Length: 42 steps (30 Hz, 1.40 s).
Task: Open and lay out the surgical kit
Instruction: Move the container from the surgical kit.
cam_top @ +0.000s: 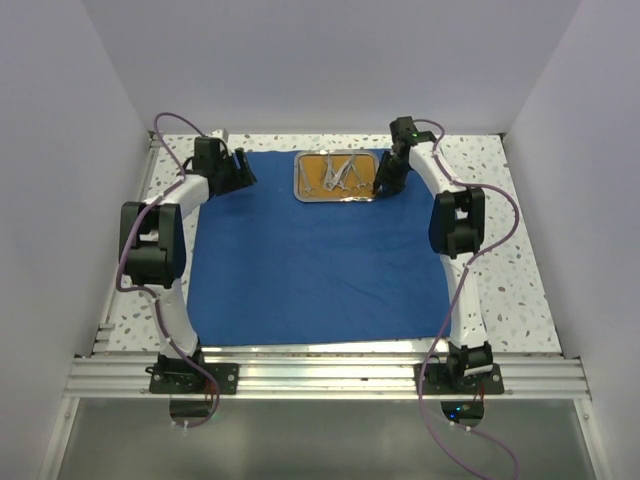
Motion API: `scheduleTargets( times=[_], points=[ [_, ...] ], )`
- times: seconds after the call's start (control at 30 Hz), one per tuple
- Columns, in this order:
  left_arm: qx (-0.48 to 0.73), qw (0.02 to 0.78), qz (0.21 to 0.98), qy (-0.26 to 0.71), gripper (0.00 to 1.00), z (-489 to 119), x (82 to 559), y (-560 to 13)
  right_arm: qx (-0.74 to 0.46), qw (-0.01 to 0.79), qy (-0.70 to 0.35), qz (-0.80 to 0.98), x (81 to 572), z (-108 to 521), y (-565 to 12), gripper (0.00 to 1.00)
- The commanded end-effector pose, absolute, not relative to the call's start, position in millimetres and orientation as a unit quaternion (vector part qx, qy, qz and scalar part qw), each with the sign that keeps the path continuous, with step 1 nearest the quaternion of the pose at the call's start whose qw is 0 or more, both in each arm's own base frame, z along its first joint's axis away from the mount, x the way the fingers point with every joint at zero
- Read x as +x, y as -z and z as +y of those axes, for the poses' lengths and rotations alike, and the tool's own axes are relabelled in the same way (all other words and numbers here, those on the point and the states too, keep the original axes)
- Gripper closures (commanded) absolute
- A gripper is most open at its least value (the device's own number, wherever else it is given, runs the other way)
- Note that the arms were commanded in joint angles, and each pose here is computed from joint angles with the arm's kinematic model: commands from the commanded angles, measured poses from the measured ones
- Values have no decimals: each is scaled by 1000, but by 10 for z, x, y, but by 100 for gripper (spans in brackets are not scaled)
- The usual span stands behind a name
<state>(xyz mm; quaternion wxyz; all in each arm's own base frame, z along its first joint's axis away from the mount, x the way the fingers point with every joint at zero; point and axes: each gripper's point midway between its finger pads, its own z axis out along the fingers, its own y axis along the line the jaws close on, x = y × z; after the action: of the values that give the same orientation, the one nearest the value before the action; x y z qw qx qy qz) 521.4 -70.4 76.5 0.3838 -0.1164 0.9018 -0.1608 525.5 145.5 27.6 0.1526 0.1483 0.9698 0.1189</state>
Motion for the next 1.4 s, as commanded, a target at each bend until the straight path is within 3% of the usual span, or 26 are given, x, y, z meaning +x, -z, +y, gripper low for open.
scheduleTargets(
  times=[0.0,0.1,0.23,0.27,0.8,1.37],
  points=[
    [-110,409,890,170,27,-681,5330,-945,149,166,-120,967,5324,1507,-244,62],
    [-112,404,892,168,27,-664,5313,-901,148,168,-117,968,5328,1535,-224,65],
    [-121,401,893,166,28,-593,5331,-870,153,174,-100,968,5335,1478,-233,88],
    [-123,400,893,165,28,-574,5331,-863,154,175,-96,968,5333,1464,-248,100],
    [-153,342,918,127,30,-379,5296,-314,210,211,-25,954,5238,712,-663,100],
    [-155,342,919,119,31,-351,5345,-290,268,207,33,940,5029,-285,-729,100]
  ],
)
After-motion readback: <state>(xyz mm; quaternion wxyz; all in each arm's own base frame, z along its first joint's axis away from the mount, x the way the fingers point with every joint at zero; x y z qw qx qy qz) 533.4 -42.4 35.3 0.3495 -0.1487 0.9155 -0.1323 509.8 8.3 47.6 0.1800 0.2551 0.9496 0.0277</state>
